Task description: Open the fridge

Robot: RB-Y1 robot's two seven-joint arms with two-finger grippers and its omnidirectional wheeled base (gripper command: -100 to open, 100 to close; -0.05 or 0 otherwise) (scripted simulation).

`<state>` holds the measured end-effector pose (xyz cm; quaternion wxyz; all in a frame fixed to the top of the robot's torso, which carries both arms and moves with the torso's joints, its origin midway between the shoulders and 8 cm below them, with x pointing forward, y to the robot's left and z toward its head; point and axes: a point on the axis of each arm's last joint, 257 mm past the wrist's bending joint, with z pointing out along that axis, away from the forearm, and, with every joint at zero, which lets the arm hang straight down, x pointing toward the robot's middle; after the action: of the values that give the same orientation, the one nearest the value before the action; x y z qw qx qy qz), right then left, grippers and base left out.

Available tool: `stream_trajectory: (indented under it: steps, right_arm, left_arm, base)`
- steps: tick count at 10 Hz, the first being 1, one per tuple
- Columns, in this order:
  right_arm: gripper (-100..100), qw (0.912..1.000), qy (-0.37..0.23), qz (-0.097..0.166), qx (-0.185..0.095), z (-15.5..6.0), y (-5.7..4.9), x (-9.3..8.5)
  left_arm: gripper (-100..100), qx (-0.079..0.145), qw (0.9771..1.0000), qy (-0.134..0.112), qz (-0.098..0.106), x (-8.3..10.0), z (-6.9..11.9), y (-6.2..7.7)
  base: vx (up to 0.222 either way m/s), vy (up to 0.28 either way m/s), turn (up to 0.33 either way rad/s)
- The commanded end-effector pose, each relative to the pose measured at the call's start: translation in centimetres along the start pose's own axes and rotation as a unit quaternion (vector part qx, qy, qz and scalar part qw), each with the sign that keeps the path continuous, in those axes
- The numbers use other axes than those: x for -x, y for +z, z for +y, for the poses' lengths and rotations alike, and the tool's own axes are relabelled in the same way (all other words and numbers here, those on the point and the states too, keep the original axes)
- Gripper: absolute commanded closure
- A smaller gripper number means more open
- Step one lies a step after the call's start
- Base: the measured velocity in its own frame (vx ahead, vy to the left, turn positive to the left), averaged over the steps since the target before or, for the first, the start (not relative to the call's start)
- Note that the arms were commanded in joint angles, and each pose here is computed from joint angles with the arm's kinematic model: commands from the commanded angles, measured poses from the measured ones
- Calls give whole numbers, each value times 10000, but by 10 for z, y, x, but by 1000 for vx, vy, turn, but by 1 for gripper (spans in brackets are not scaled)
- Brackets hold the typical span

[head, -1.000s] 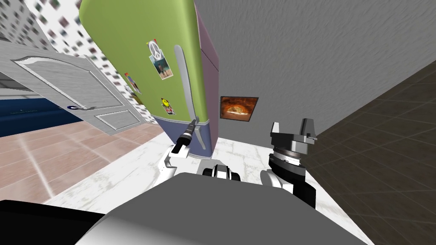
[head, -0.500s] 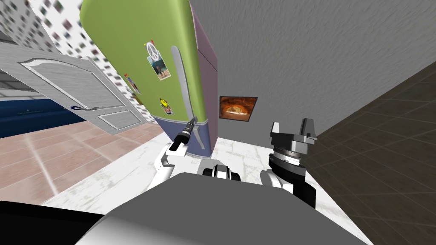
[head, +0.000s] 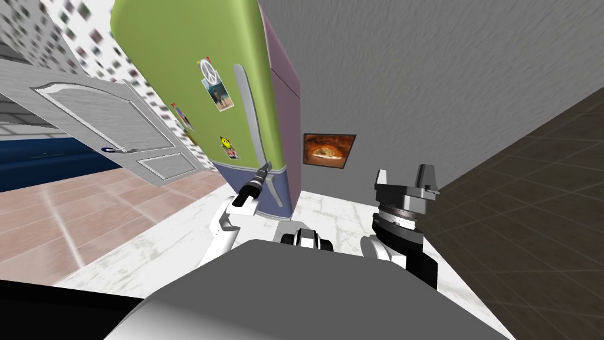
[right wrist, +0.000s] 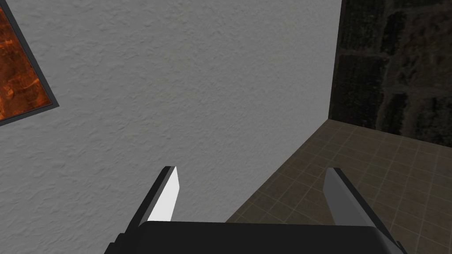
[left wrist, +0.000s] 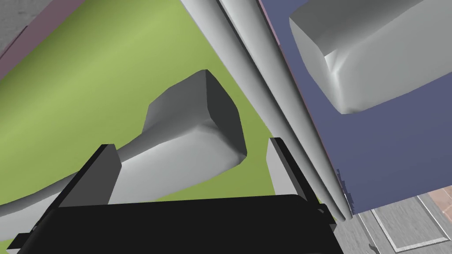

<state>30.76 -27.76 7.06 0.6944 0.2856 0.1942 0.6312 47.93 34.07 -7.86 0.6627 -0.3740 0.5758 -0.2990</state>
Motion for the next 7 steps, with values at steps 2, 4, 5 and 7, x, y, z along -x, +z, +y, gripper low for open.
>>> stream_trajectory:
  steps: [2, 4, 5, 7]
  right_arm:
    - [0, 10000, 0, 0, 0, 0, 0, 0]
    - [0, 10000, 1, 1, 1, 0, 0, 0]
    - [0, 10000, 0, 0, 0, 0, 0, 0]
    - [0, 10000, 0, 0, 0, 0, 0, 0]
  left_arm:
    - [-100, 87, 10000, 41, 9, 2, 0, 0]
    - [-100, 196, 9996, 119, -155, 18, 12, 12]
    - [-100, 206, 9990, 179, -346, 36, 14, 23]
    - [-100, 245, 9980, 227, -530, 55, 19, 33]
  base:
    - [8, -25, -3]
    - [-68, 16, -240]
    - [-121, 9, -186]
    - [-112, 4, -194]
